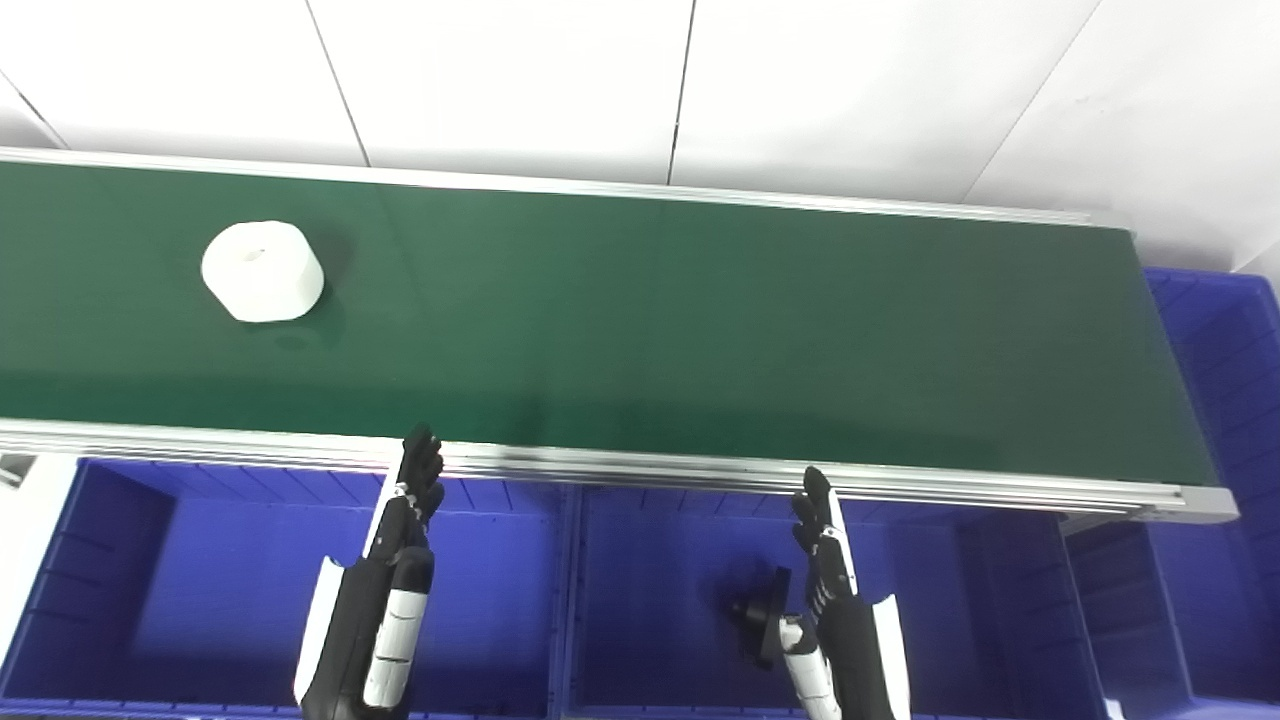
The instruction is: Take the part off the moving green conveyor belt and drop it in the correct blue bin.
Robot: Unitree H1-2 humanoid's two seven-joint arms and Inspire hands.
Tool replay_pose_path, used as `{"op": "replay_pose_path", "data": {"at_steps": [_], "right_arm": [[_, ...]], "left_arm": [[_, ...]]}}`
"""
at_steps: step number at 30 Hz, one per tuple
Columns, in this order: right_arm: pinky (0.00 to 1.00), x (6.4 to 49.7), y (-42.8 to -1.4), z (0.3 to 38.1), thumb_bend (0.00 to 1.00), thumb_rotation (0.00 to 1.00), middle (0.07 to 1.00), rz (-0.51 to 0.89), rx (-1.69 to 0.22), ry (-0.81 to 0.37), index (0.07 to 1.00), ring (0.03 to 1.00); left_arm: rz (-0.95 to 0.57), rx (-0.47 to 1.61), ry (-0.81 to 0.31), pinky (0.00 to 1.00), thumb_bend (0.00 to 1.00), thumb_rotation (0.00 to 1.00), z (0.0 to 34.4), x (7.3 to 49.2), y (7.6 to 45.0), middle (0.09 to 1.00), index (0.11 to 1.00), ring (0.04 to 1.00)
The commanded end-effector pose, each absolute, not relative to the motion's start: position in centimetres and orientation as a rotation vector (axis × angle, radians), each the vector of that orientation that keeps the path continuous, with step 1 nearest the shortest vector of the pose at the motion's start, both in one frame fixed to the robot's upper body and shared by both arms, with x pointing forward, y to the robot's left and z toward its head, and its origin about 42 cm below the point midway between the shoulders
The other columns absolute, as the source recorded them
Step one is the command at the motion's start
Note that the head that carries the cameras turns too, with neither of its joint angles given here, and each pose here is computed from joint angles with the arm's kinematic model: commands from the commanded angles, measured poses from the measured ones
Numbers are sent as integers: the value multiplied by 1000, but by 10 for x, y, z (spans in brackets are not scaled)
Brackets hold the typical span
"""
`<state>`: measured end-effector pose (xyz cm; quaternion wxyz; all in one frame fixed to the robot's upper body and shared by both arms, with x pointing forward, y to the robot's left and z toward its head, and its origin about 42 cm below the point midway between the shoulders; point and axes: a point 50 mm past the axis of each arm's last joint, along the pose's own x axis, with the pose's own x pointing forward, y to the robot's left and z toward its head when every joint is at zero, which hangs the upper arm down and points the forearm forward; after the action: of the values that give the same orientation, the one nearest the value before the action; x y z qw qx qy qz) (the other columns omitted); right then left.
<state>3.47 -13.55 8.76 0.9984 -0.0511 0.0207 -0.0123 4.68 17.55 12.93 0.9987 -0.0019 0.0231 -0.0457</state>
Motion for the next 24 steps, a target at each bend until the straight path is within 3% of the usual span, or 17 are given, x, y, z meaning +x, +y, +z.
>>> {"op": "replay_pose_path", "data": {"at_steps": [1,13,24], "right_arm": [[978,42,-106,106,777,1000,1000,-47,8,-21,1000,981],[985,41,-109,101,772,1000,1000,-32,2,-7,1000,984],[998,43,-134,74,812,1000,1000,-8,-4,11,1000,1000]], "left_arm": [[-101,2,3,1000,512,1000,137,47,175,1000,1000,1000],[-106,8,7,1000,507,1000,132,47,173,1000,1000,1000],[-138,44,17,1000,498,1000,106,49,155,1000,1000,1000]]}}
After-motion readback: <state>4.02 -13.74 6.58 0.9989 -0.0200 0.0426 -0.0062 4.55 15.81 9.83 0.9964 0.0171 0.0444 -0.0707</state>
